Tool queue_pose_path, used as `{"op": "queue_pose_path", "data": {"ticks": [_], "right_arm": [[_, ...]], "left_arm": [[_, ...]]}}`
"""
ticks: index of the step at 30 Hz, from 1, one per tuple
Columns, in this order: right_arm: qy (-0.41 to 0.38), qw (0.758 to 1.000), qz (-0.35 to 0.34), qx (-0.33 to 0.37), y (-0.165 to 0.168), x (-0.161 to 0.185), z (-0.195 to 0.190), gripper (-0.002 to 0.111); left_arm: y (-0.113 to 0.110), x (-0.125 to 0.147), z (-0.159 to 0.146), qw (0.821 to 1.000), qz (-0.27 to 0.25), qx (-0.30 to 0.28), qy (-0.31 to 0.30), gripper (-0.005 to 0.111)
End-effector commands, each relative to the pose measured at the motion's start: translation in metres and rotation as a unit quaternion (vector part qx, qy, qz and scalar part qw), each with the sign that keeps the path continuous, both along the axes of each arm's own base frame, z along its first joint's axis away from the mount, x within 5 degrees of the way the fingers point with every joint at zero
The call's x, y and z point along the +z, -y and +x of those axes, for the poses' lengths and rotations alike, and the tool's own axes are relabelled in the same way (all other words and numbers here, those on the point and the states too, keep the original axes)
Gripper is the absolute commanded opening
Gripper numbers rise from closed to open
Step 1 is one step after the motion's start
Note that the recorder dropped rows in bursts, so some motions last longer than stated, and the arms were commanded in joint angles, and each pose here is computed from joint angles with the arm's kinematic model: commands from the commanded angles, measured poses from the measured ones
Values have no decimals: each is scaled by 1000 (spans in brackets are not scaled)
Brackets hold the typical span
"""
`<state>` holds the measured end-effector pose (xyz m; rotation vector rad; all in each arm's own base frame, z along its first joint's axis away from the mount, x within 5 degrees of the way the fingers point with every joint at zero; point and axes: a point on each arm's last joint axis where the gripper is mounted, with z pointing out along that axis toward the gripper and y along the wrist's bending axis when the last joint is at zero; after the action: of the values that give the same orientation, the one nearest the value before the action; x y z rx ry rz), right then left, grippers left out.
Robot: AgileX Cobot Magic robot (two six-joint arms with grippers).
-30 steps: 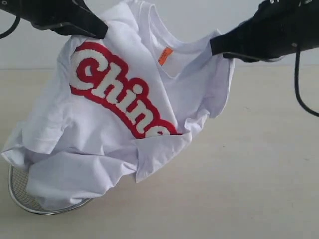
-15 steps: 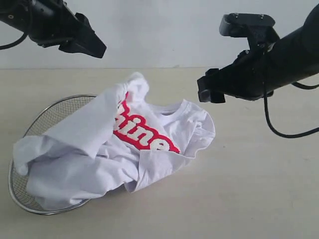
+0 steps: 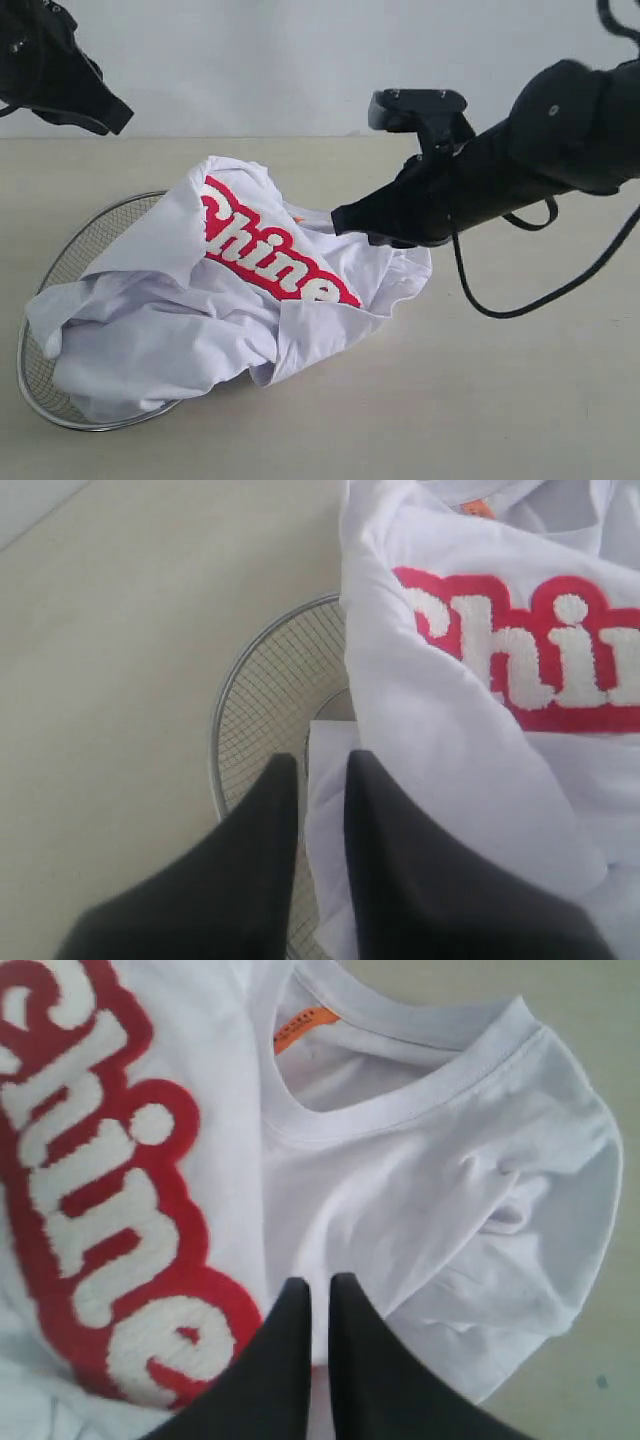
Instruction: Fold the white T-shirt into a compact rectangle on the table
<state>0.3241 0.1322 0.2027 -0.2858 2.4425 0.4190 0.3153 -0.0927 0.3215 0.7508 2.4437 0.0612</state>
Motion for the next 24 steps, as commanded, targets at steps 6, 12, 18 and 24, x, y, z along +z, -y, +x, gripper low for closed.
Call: {"op": "queue_pose_path", "data": {"ticks": [6,12,18,24], "right_arm": [[-14,1000,-3,15,-15,-15,37,0],[-43,999,-14,-3,-5,-41,47,0],[-64,997,-20,-25,10,-63,59,0],[-70,997,-22,-21,10,-71,73,0]], "left_arm": [[-11,-71,13,996,22,26,-79,14],[-9,-98,22,993,32,27,-115,14],[-8,-117,27,989,39,27,-139,14],[-8,-120,28,989,45,25,-141,14]]}}
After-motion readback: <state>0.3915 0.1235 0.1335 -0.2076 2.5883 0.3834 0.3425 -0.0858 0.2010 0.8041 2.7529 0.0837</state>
